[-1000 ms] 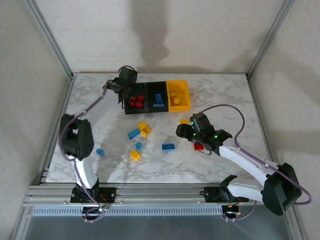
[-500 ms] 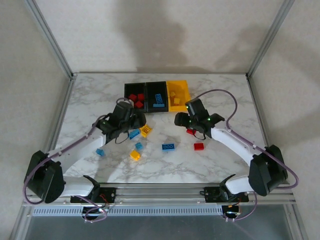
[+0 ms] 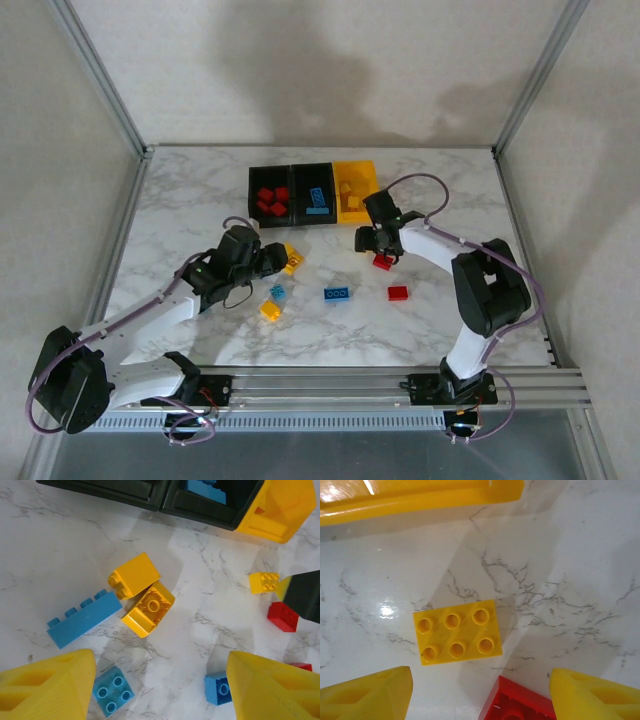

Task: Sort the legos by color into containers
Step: Pick up the lego from the center of the table.

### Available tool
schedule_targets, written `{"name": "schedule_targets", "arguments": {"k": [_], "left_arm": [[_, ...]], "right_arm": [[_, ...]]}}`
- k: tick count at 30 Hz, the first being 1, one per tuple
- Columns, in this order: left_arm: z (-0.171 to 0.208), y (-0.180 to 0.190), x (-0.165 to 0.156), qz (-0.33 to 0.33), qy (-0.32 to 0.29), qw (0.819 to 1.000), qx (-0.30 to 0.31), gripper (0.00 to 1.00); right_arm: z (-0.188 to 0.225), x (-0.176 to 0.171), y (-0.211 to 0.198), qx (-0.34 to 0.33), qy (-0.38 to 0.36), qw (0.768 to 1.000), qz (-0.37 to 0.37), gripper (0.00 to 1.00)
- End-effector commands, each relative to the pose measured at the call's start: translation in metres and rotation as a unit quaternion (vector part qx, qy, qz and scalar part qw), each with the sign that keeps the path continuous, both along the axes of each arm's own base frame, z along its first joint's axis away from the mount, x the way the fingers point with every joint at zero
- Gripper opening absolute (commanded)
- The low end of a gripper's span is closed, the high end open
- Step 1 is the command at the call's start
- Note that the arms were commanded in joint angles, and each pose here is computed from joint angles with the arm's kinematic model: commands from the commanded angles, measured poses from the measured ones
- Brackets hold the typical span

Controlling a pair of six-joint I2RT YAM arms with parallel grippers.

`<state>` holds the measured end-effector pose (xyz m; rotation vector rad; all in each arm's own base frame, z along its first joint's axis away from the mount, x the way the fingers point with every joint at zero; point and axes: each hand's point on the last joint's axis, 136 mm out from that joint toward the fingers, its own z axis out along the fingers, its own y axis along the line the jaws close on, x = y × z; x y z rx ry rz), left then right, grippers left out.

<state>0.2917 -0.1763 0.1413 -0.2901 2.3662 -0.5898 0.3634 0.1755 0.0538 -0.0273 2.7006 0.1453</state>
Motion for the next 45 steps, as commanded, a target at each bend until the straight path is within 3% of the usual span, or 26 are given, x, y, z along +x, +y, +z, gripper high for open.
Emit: {"name": "schedule_targets", "arguments": {"k": [1,11,22,33,39,45], "left_arm": [[-0.006,-0.003,-0.001,0.004,0.002,1.0,-0.005,0.7],[-0.011,-0.011,-0.001,-0.003,0.01,1.0,-0.001,0.69],[-0.011,-0.012,0.002,-0.002,0.011,1.0,0.004,0.69],[0.002,-0.021,0.009,-0.01,-0.002,1.0,-0.01,0.69],[0.01,-0.028,0.011,-0.018,-0.01,0.999,-0.025,0.69],[0.018,-0.027,0.008,-0.018,-0.019,0.999,-0.029,0.69]], "right_arm": [[0.01,0.014,0.011,0.009,-0.021,1.0,0.021,0.73],[-0.016,0.027,0.018,-0.009,-0.001,0.999,0.036,0.67],[-0.015,0.032,0.021,-0.017,-0.001,0.999,0.046,0.42],[0.072,0.041,0.035,0.033,-0.072,0.996,0.042,0.41],[0.099,0.079,0.044,0.052,-0.097,0.994,0.023,0.42],[0.096,0.124,0.051,0.055,-0.095,0.994,-0.008,0.42]]}}
